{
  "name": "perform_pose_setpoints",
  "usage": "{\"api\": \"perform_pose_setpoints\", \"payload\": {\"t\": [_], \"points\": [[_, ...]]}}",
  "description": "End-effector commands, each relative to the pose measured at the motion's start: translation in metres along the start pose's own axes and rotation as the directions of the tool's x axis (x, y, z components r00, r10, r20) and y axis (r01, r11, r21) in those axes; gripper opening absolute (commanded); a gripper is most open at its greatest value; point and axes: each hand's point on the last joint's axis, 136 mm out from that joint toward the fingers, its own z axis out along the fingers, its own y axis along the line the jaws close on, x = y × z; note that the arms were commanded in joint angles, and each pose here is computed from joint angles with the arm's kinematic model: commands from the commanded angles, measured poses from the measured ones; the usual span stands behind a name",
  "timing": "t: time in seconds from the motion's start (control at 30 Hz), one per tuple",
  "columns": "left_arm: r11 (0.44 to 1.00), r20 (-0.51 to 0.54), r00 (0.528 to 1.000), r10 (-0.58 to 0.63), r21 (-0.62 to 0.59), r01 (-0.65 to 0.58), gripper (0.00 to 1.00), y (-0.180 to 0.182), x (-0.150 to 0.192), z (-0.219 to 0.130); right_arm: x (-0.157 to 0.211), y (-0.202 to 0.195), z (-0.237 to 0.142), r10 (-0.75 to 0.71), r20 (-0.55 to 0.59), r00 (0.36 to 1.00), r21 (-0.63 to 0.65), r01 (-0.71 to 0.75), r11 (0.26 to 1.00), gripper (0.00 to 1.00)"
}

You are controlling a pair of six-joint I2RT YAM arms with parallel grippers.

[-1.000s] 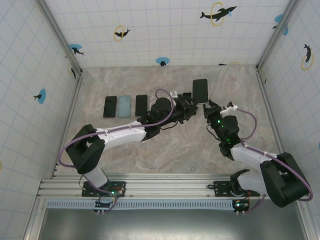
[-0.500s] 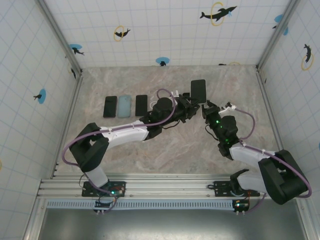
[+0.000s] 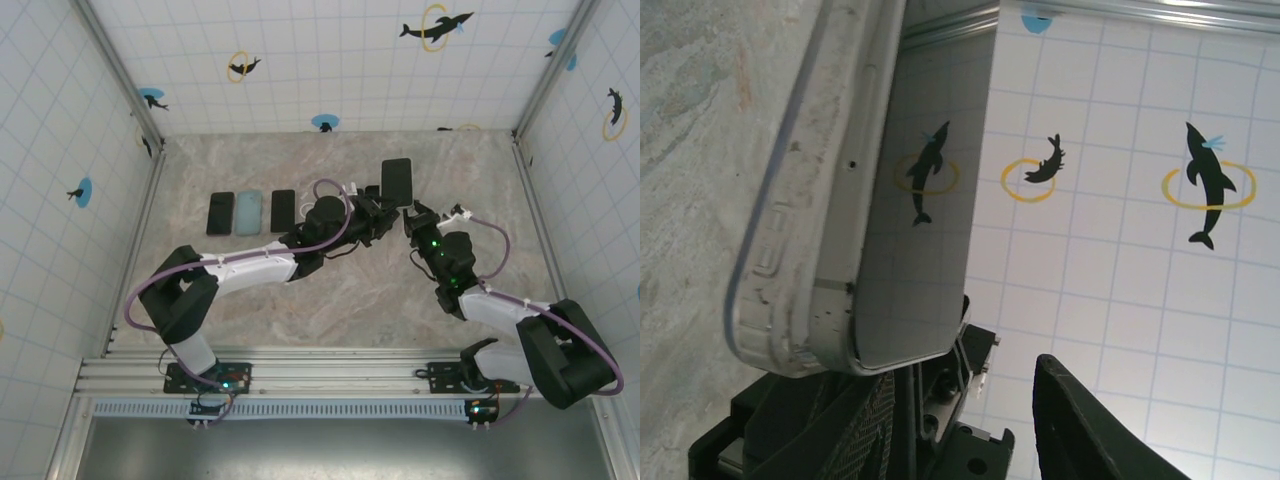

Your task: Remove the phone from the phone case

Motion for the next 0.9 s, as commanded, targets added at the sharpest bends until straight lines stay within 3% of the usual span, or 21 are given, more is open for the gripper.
{"api": "perform_pose_setpoints", "payload": {"t": [0.0, 0.6, 0.87], "points": [[1.0, 0.025, 1.0, -0.019, -0.011, 0.019, 0.4, 0.008, -0.005, 0.001, -0.005, 0.031, -0.002, 0.004, 0.028, 1.0, -0.12, -0.001, 0.993, 0.02], [0.998, 0.108, 0.992, -0.058, 0.035, 0.055, 0.37, 0.003, -0.025, -0.002, 0.01, 0.044, -0.008, -0.054, -0.002, 0.999, -0.158, 0.053, 0.986, 0.01], [0.99, 0.194, 0.974, -0.114, 0.107, 0.095, 0.33, -0.023, -0.041, 0.009, 0.018, 0.031, -0.026, -0.011, 0.099, 0.995, -0.107, 0.022, 0.994, 0.01]]}}
